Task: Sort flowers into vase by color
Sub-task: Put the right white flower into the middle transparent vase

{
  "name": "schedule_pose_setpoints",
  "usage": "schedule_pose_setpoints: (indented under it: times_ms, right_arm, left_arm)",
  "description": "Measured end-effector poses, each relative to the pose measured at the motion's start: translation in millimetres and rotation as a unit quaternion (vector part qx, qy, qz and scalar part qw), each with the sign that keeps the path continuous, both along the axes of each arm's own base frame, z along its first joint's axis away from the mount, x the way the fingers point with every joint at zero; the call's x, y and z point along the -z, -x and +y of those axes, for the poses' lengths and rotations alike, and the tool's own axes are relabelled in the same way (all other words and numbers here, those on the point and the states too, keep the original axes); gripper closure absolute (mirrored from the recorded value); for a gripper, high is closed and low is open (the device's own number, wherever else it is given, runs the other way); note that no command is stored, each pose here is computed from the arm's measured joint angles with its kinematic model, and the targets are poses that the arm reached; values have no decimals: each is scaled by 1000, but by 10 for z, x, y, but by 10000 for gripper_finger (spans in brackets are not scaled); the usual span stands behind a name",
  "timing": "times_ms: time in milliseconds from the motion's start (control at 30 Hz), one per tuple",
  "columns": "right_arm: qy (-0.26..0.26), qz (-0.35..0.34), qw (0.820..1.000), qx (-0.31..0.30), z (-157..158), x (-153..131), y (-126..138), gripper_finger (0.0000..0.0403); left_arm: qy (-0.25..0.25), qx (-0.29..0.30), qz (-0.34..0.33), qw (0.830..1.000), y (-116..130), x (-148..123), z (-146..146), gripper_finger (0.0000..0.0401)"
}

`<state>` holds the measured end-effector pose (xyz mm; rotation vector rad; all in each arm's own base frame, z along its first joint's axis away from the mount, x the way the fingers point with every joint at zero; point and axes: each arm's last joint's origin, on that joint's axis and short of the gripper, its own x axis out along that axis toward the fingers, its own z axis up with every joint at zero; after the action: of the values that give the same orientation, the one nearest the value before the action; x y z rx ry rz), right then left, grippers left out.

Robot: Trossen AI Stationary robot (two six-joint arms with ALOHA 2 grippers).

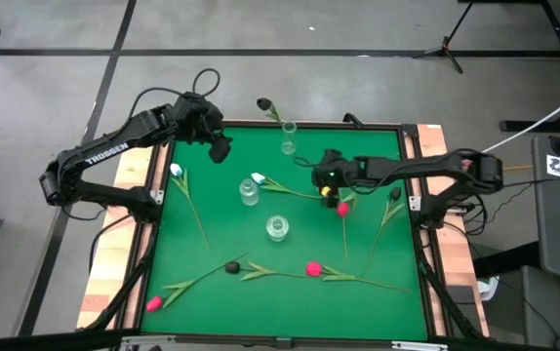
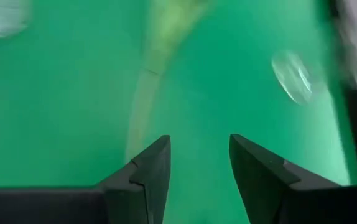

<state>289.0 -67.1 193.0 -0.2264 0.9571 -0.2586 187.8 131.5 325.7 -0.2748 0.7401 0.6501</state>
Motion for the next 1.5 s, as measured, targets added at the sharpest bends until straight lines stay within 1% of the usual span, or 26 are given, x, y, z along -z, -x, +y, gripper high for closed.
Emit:
schedule_pose_setpoints:
  times_ms: [67,133,200,300,400,500,567,667,733,800,967,1133,1200,1367,1500]
  right_arm:
    - [-24,11,996,84,-14,60,45,237]
    - [-59,7,988,145,-8,81,77,237]
    - [-91,-2,980,177,26,82,88,237]
    - [-111,-30,972,207,62,60,67,237]
    - [-123,-25,967,222,63,28,76,237]
    - [-129,36,959,248,69,-46,145,237]
    - [-119,80,954,262,87,-114,197,237]
    - [-98,109,949,277,146,-198,233,237]
    - [-105,106,949,278,168,-221,222,237]
    - [-128,103,944,286,178,-190,223,237]
    - [-162,95,930,316,189,50,284,237]
    - [-193,50,929,311,175,173,254,237]
    - [-191,45,929,314,175,224,266,237]
    - [-181,63,924,332,184,346,362,237]
    - [-194,72,921,330,202,429,414,246]
  left_arm:
    - [6,-6,-1,1000,3,4,-2,152]
    - [11,-8,4,1000,11,14,-8,152]
    - [14,-8,9,1000,18,21,-12,152]
    - [9,-5,12,1000,18,21,-11,152]
    - [2,1,17,1000,19,20,-9,152]
    - [0,3,19,1000,19,20,-9,152]
    - [0,3,19,1000,19,20,-9,152]
    - [0,3,19,1000,19,20,-9,152]
    - [0,3,19,1000,19,20,-9,152]
    - [0,3,19,1000,19,20,-9,152]
    - [1,2,18,1000,18,21,-8,152]
    - [2,2,19,1000,16,24,-7,152]
    - [2,2,19,1000,16,23,-7,152]
    - [2,1,19,1000,16,24,-7,152]
    - [2,1,19,1000,16,24,-7,152]
